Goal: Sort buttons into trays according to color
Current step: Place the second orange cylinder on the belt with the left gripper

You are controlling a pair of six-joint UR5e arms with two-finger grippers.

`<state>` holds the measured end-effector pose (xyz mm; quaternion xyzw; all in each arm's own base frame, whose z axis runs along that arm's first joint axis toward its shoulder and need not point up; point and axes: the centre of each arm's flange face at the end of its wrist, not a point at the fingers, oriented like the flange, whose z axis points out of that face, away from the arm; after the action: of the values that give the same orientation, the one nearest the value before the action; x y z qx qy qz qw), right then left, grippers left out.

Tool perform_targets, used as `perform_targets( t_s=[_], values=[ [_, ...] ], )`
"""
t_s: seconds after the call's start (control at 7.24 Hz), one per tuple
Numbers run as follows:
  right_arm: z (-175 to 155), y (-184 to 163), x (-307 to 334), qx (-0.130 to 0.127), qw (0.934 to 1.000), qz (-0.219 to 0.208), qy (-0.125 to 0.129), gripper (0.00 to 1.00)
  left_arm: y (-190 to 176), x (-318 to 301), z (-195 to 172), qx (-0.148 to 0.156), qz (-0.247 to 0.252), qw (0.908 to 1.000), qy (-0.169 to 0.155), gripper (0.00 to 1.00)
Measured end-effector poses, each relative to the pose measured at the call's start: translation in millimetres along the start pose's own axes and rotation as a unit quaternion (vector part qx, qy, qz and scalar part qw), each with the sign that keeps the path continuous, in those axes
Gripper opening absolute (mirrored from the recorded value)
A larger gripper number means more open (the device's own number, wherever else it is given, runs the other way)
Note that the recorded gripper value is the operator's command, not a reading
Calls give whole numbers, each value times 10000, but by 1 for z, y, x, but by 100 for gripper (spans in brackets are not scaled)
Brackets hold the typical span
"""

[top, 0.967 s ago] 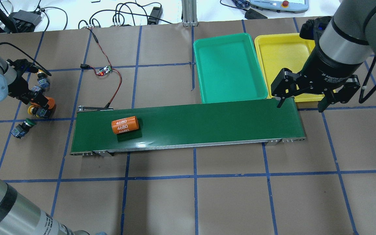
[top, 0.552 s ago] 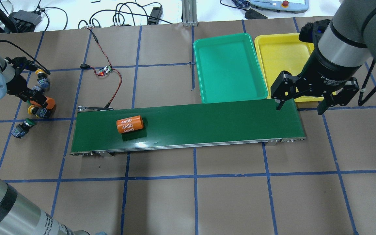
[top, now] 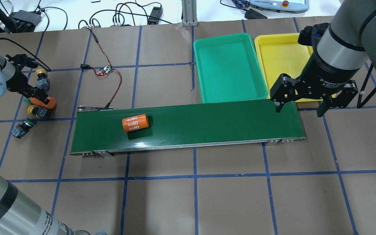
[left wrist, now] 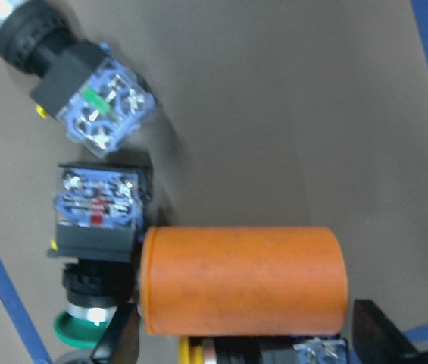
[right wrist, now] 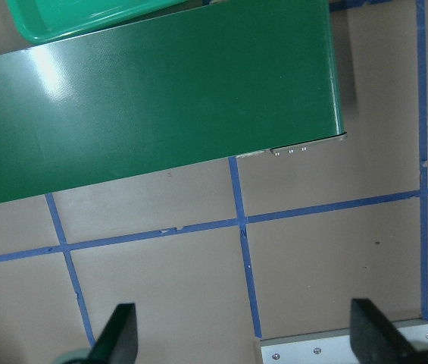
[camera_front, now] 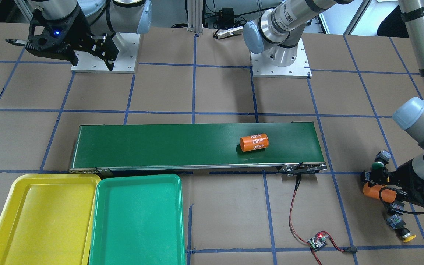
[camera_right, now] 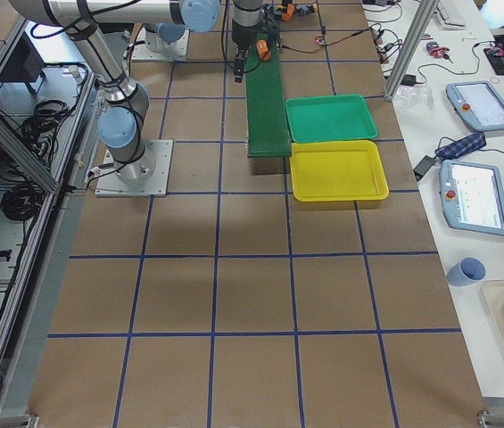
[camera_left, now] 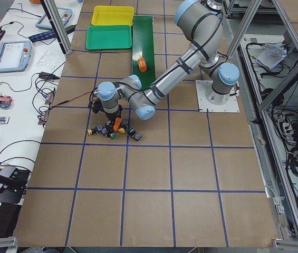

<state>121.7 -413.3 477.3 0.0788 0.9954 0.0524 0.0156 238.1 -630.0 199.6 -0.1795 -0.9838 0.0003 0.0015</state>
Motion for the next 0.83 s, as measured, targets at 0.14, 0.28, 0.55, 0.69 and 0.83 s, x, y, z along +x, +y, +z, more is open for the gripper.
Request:
perform_targets(
  t_s=[0.14,0.28,0.55,0.69,0.83],
  values=[
    [0,0,0,0,10000,-2,2,100,-3,-2,4,2,31,10000,17,100],
    [1,0,0,-9,10000,-3,7,100,-6,0,7,16,55,10000,65,100],
    [3,1,0,-27,10000,-3,11,100,-9,4,12,79,64,9998,196,64],
    [3,1,0,-28,10000,-1,12,100,-9,6,14,78,63,9997,235,34],
    [3,1,0,-30,10000,1,12,100,-7,7,14,59,57,9996,258,18]
  ],
)
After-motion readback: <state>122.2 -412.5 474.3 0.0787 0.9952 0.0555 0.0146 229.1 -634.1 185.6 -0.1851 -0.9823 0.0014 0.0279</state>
